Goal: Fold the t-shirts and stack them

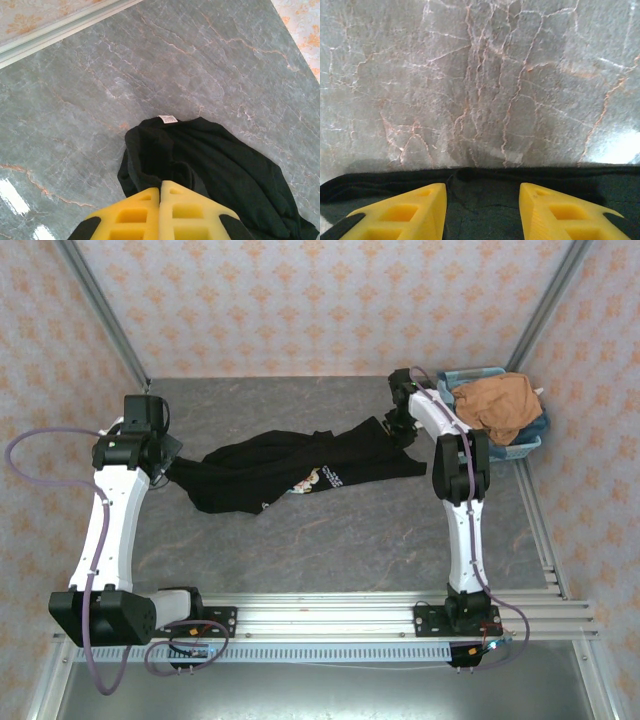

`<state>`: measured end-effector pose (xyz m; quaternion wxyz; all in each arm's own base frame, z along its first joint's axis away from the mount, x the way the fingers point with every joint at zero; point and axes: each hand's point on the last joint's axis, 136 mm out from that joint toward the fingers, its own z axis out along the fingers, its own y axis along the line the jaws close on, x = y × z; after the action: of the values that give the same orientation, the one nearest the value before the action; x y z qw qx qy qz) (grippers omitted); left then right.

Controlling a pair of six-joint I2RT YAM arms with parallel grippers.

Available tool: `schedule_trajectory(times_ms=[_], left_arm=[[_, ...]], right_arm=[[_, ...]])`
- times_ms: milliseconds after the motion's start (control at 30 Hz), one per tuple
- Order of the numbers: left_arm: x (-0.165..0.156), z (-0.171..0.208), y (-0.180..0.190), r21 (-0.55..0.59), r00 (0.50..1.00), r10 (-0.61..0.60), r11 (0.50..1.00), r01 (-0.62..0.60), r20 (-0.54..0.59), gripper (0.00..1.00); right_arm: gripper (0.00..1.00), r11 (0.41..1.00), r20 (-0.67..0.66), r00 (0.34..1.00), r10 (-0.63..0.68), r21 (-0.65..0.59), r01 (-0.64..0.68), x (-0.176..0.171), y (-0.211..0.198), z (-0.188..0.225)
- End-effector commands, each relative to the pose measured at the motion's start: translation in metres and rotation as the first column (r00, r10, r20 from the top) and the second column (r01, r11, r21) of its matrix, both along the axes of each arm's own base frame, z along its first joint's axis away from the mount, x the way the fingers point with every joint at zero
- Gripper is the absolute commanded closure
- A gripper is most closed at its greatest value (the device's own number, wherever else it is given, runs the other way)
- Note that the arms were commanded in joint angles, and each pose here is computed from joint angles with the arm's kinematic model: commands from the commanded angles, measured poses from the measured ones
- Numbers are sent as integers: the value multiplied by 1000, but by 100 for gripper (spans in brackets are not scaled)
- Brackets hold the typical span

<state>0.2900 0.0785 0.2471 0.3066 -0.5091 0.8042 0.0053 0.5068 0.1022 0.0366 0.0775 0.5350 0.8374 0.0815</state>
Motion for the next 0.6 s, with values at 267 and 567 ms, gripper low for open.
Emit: schedule_trajectory(times_ms=[267,567], left_arm=[[3,-1,2,1,1000,11,1000,-11,11,100],[9,-7,0,-13,1000,1,1000,-1,4,100]], right_arm=[[76,998,-31,999,-37,-44,36,-2,-15,-13],[100,997,51,998,-36,-62,39,0,-17,24]])
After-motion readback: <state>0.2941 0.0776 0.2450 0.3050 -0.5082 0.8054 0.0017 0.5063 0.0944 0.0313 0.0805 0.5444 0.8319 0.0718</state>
